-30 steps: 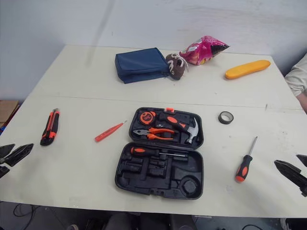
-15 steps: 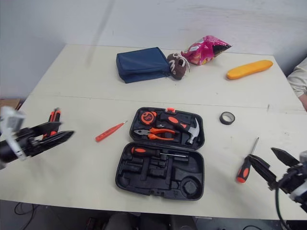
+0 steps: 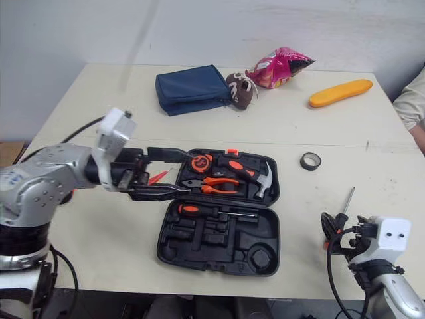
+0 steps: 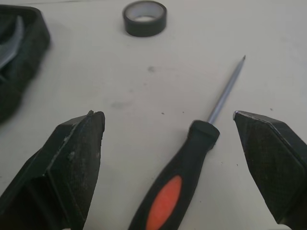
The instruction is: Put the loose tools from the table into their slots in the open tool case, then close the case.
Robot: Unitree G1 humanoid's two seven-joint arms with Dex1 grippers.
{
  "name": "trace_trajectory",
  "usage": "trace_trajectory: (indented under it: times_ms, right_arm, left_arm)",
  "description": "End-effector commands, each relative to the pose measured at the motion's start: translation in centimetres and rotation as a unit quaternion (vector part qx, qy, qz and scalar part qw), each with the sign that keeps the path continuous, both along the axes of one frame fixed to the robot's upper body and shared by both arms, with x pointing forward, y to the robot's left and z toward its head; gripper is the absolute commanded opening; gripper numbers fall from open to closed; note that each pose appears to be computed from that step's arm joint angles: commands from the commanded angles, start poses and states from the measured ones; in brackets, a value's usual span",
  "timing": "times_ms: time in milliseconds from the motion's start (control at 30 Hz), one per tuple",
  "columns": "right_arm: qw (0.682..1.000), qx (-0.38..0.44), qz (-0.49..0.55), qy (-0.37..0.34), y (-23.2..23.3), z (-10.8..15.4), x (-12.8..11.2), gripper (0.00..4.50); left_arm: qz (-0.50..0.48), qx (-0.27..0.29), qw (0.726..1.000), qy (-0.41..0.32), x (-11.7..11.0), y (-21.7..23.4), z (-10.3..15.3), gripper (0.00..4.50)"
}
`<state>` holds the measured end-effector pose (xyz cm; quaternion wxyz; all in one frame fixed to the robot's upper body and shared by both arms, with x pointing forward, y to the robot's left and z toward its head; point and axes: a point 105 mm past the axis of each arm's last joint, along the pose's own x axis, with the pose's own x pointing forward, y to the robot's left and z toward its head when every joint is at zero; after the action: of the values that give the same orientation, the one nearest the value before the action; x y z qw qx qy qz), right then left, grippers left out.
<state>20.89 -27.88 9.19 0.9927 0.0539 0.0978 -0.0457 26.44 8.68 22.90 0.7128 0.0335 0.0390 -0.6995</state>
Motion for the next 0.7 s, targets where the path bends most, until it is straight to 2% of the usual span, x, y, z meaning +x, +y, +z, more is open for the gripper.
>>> trace_trajectory:
  times_ms: [33, 200, 300, 400, 567, 600, 700]
  right_arm:
    - [0.999, -0.021, -0.026, 0.013, -1.0, -0.9, 0.3, 4.50]
    - [0.995, -0.046, -0.072, 0.052, -3.5, -2.2, 0.7, 4.50]
    - [0.995, -0.024, -0.055, 0.077, -3.4, -3.1, 0.8, 4.50]
    - [0.995, -0.007, -0.053, 0.087, -3.2, -3.5, 0.9, 3.68]
    - [0.995, -0.015, -0.063, 0.075, -3.1, -2.6, 0.6, 1.28]
    - [0.995, -0.014, -0.062, 0.072, -2.9, -2.3, 0.5, 1.07]
    - [0.997, -0.023, -0.041, 0.058, -1.6, -1.1, 0.2, 1.09]
  left_arm:
    - [-0.034, 0.001, 0.999, -0.027, -0.1, -1.2, -0.1, 4.42]
    - [-0.105, 0.000, 0.994, -0.038, -1.2, -3.3, -0.1, 4.42]
    - [-0.121, -0.006, 0.992, -0.045, -1.1, -3.9, 0.2, 4.42]
    - [-0.144, -0.010, 0.988, -0.050, -1.0, -4.6, 0.1, 4.50]
    - [-0.150, -0.022, 0.988, -0.044, -0.9, -5.4, -0.1, 4.50]
    - [-0.147, -0.021, 0.988, -0.046, -0.9, -5.5, -0.1, 4.50]
    - [-0.142, -0.029, 0.988, -0.054, -0.8, -5.8, 0.2, 4.50]
